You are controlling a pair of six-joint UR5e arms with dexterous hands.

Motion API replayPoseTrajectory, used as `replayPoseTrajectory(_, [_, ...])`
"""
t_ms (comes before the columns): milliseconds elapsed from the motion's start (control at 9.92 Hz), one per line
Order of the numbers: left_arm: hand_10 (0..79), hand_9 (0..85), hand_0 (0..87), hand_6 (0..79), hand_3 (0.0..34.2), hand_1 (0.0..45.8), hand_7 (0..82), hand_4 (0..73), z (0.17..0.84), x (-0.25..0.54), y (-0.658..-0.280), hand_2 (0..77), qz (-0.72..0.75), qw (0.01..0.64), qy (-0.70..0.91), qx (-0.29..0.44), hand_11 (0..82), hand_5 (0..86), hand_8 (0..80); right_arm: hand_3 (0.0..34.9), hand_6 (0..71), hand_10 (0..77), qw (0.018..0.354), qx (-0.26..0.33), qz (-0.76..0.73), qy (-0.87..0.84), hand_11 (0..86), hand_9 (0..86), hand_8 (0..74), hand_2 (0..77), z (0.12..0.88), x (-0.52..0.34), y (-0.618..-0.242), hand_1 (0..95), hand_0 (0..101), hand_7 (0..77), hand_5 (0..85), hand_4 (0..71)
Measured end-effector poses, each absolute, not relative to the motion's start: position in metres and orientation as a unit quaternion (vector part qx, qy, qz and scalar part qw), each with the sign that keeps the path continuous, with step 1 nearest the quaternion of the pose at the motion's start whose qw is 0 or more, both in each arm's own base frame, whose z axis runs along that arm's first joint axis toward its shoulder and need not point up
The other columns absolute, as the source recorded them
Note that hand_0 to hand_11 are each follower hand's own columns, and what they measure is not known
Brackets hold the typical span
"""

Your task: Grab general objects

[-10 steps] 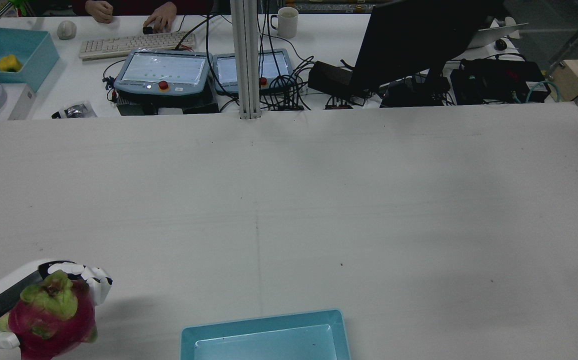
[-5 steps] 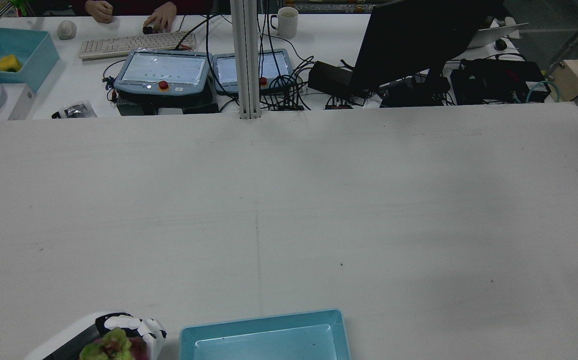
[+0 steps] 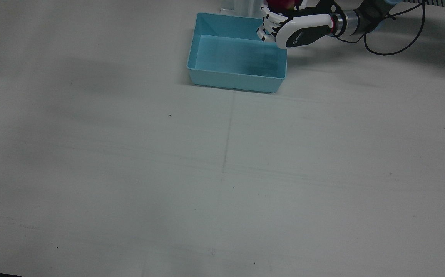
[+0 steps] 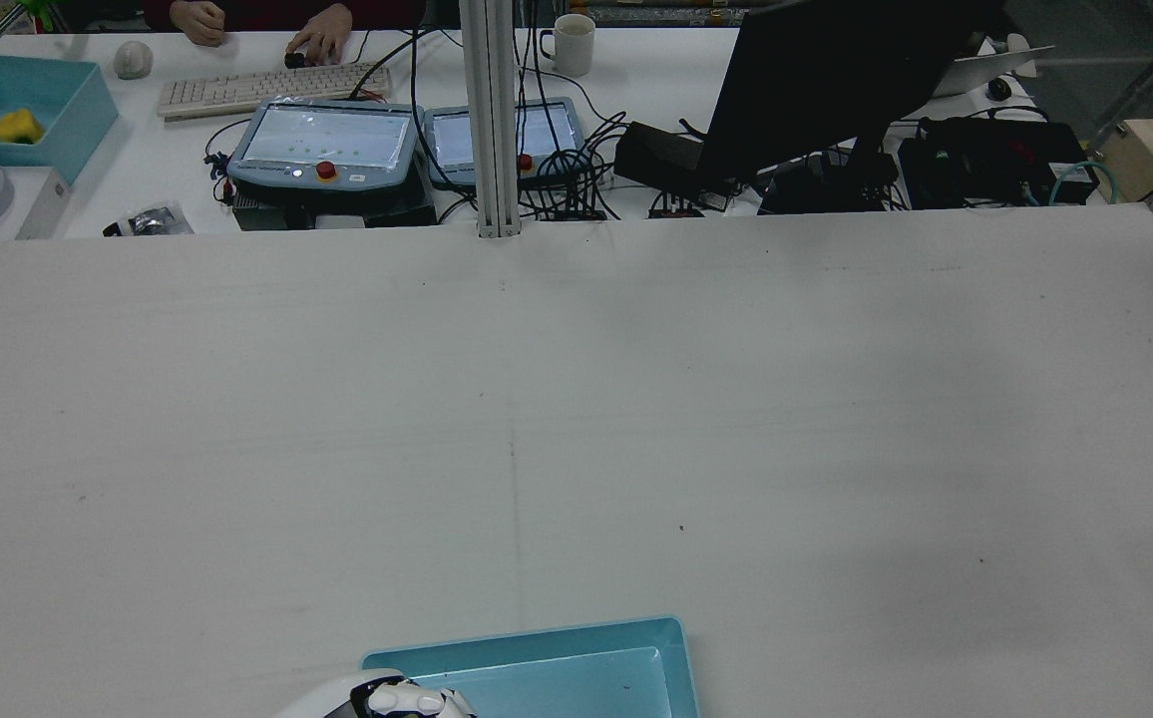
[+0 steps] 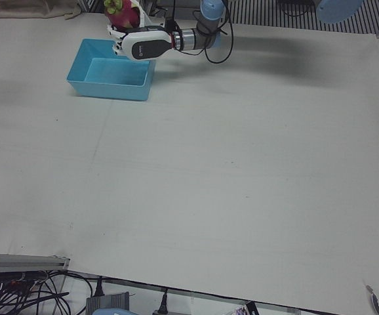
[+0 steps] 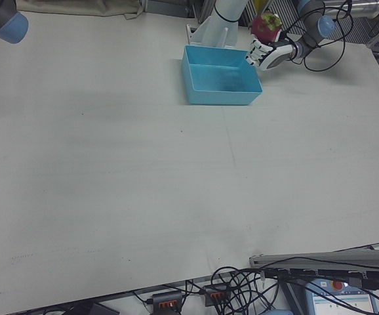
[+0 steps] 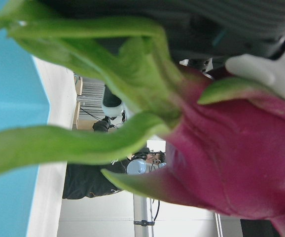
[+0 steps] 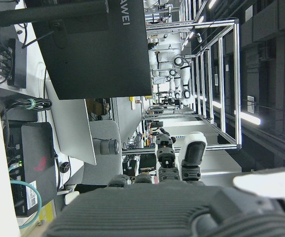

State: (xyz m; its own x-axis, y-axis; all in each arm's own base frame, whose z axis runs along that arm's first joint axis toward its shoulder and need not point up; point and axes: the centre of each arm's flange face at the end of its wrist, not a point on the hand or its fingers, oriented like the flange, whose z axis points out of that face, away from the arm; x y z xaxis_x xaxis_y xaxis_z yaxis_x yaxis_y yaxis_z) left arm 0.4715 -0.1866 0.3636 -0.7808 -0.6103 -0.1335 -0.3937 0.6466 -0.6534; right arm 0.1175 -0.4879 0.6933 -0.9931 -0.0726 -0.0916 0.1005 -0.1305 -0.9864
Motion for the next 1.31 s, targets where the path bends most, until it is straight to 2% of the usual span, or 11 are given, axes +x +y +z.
replayPoseTrajectory(807, [14.2, 70.4, 53.2, 69.8, 0.0, 0.0, 57.8, 32.2, 0.3509, 0.481, -0.1834, 32.7, -0.31, 0.173, 0.888, -0.291, 70.4, 44.7, 70.4, 0.0, 0.0, 0.0, 0.058, 0.011, -0.751, 0.657, 0.5, 1.1, 0.0, 1.6, 0.6929, 0.1175, -0.488, 5.4, 0, 0.0, 73.6, 0.0])
replayPoseTrajectory(908, [14.2, 63.3, 53.1, 69.8, 0.0, 0.0, 57.8, 32.2, 0.3515, 0.4812, -0.1833, 32.7, -0.31, 0.174, 0.888, -0.292, 70.4, 44.7, 66.5, 0.0, 0.0, 0.0, 0.058, 0.011, -0.751, 0.657, 1.1, 1.1, 0.0, 1.6, 0.693, 0.1175, -0.488, 5.4, 0, 0.0, 73.6, 0.0])
replayPoseTrajectory(1008, [14.2, 63.3, 53.1, 69.8, 0.0, 0.0, 57.8, 32.2, 0.3518, 0.4813, -0.1833, 32.7, -0.31, 0.174, 0.888, -0.293, 70.4, 44.7, 66.5, 0.0, 0.0, 0.0, 0.058, 0.011, -0.751, 0.657, 1.1, 1.1, 0.0, 1.6, 0.693, 0.1175, -0.488, 5.4, 0, 0.0, 73.6, 0.0])
replayPoseTrajectory(1109, [14.2, 52.9, 53.1, 69.8, 0.0, 0.0, 57.8, 32.2, 0.352, 0.4813, -0.1833, 32.7, -0.31, 0.174, 0.888, -0.293, 61.1, 44.7, 60.0, 0.0, 0.0, 0.0, 0.058, 0.011, -0.751, 0.657, 0.5, 1.1, 0.0, 1.6, 0.693, 0.1175, -0.488, 5.4, 0, 0.0, 73.6, 0.0])
replayPoseTrajectory(1210, [14.2, 45.8, 55.5, 69.3, 0.0, 0.0, 57.8, 32.2, 0.3521, 0.4814, -0.1832, 28.4, -0.31, 0.174, 0.888, -0.293, 49.1, 44.7, 53.5, 0.0, 0.0, 0.0, 0.058, 0.011, -0.751, 0.657, 0.5, 1.1, 0.0, 1.6, 0.6929, 0.1175, -0.488, 5.4, 0, 0.0, 73.6, 0.0])
replayPoseTrajectory(1311, [14.2, 34.4, 55.5, 65.4, 0.0, 0.0, 58.9, 33.8, 0.3522, 0.4813, -0.1835, 28.4, -0.31, 0.174, 0.888, -0.293, 36.5, 40.4, 44.2, 0.0, 0.0, 0.0, 0.058, 0.011, -0.751, 0.657, 0.5, 1.1, 0.0, 1.6, 0.6929, 0.1175, -0.488, 5.4, 0, 0.0, 73.6, 0.0])
